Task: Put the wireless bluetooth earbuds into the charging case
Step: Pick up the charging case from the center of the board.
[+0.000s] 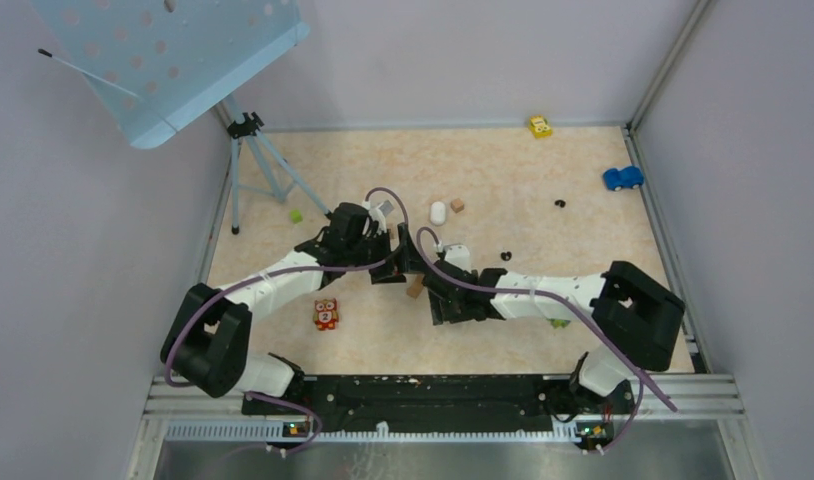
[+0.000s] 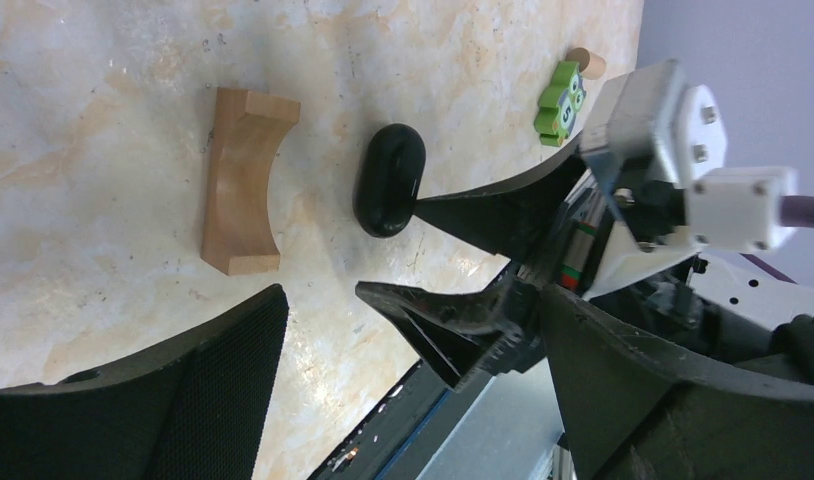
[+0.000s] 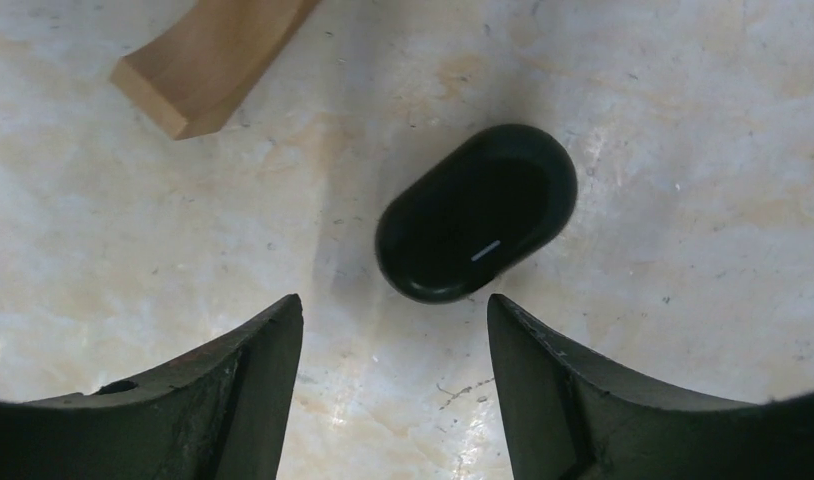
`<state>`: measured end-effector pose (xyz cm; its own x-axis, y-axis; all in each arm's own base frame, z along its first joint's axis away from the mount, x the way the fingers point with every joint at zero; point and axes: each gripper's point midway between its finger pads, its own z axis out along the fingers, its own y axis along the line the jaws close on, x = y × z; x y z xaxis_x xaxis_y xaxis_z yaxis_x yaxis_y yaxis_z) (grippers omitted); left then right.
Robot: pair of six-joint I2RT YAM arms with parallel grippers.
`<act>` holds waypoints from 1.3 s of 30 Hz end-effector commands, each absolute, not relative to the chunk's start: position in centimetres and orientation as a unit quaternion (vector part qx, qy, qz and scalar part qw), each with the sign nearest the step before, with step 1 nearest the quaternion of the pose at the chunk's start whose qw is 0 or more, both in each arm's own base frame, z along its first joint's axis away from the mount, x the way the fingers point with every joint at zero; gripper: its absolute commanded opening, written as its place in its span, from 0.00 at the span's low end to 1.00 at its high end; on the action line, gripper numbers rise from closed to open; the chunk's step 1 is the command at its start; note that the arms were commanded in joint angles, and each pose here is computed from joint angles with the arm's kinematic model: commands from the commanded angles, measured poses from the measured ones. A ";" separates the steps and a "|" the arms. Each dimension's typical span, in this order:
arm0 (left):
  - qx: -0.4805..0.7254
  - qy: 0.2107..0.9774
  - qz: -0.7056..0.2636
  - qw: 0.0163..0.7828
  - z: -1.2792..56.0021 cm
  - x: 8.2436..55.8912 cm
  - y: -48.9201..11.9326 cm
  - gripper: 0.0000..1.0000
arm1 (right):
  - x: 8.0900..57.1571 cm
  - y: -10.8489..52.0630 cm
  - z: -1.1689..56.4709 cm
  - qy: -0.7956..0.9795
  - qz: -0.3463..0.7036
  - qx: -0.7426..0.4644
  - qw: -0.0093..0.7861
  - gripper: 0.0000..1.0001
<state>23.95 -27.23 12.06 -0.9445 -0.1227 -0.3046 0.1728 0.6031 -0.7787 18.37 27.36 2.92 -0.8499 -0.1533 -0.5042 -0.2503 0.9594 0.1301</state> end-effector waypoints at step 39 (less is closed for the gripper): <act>0.038 0.851 -0.494 0.171 15.1 24.6 -28.8 0.99 | 21.5 25.3 4.7 0.913 0.160 -0.078 0.367 0.35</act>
